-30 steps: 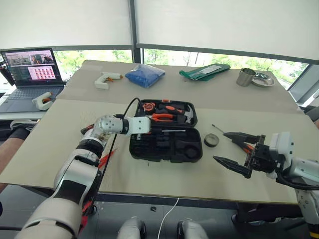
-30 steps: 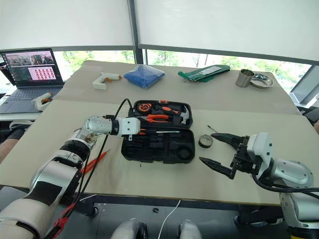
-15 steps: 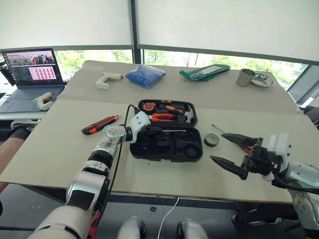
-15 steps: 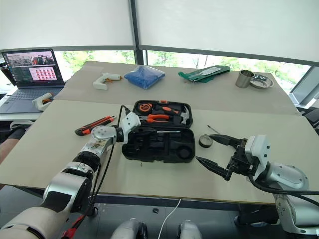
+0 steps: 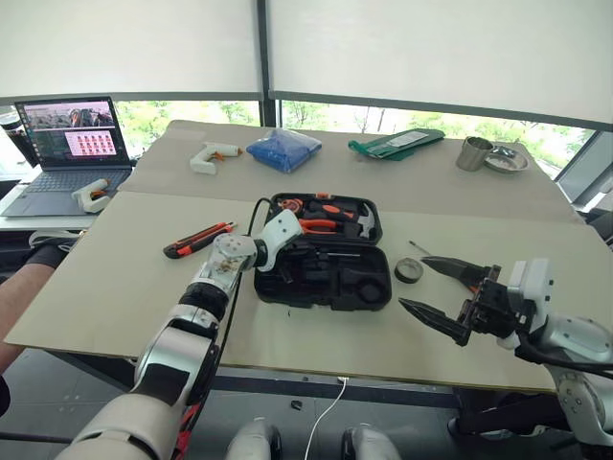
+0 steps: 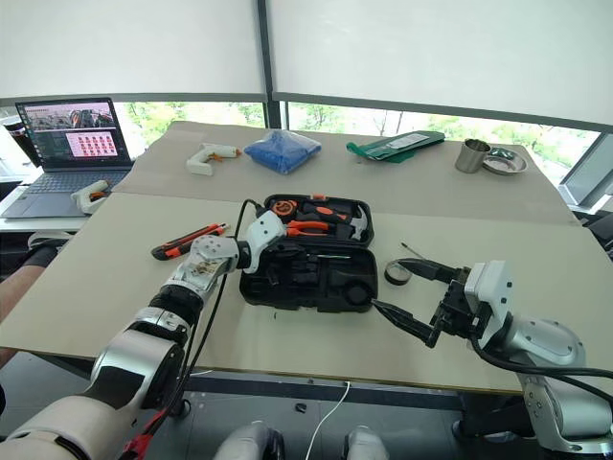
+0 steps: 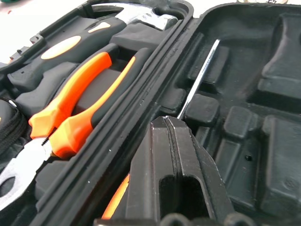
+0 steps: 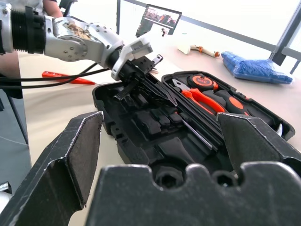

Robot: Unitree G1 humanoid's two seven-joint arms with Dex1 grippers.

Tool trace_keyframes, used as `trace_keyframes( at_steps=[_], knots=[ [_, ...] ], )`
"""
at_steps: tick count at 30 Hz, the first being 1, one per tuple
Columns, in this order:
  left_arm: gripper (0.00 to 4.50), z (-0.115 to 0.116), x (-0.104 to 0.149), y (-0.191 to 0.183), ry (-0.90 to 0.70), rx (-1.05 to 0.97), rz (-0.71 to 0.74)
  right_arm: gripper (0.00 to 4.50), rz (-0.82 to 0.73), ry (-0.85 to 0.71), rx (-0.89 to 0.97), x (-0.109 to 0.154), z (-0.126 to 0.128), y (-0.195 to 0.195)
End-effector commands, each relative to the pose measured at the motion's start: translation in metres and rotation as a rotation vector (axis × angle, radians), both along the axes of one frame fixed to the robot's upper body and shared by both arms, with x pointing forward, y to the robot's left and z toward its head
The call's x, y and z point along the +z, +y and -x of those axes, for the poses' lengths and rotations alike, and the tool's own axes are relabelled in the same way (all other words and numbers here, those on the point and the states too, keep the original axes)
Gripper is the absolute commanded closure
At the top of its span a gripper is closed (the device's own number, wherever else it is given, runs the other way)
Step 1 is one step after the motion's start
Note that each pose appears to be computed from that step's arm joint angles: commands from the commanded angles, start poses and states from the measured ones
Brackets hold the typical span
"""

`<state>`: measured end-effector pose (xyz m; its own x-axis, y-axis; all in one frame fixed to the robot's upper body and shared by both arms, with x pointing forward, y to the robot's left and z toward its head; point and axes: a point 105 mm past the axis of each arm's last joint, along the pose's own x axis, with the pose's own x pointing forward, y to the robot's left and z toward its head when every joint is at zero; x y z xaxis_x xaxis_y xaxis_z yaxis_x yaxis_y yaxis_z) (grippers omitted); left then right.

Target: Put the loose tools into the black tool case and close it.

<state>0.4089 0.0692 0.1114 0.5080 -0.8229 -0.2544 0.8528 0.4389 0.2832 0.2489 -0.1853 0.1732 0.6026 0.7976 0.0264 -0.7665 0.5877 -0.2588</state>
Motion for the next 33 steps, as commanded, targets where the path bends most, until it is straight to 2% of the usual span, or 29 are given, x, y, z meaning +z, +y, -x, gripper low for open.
trace_keyframes(
  at_steps=[1, 3, 5, 8, 10, 13, 17, 21, 27, 33],
  knots=[
    [3.36, 0.009, 0.052, 0.013, -0.174, -0.07, 0.209, 0.0, -0.024, -0.038, -0.127, 0.01, 0.006, -0.028],
    [2.62, 0.022, 0.073, 0.028, -0.226, -0.132, 0.288, 0.0, -0.021, -0.007, -0.233, -0.003, 0.013, -0.053],
    [1.84, 0.036, 0.083, 0.042, -0.252, -0.18, 0.309, 0.0, 0.003, 0.013, -0.336, -0.017, 0.021, -0.078],
    [0.62, 0.059, 0.079, 0.069, -0.227, -0.217, 0.26, 0.0, 0.031, 0.048, -0.519, -0.041, 0.038, -0.12],
    [0.03, 0.073, 0.074, 0.081, -0.196, -0.228, 0.226, 0.0, 0.05, 0.064, -0.598, -0.052, 0.048, -0.139],
    [0.03, 0.102, 0.068, 0.111, -0.12, -0.265, 0.163, 0.0, 0.074, 0.094, -0.696, -0.069, 0.063, -0.158],
    [0.03, 0.115, 0.07, 0.131, -0.061, -0.218, 0.171, 0.0, 0.085, 0.097, -0.703, -0.07, 0.063, -0.163],
    [0.03, 0.129, 0.066, 0.126, 0.015, -0.226, 0.2, 0.0, 0.151, 0.152, -0.702, -0.062, 0.033, -0.169],
    [0.03, 0.139, 0.072, 0.094, -0.01, -0.272, 0.293, 0.0, 0.303, 0.249, -0.587, -0.048, -0.031, -0.166],
    [0.03, 0.144, 0.069, 0.085, -0.002, -0.28, 0.302, 0.0, 0.4, 0.401, -0.495, -0.056, -0.063, -0.158]
  ],
)
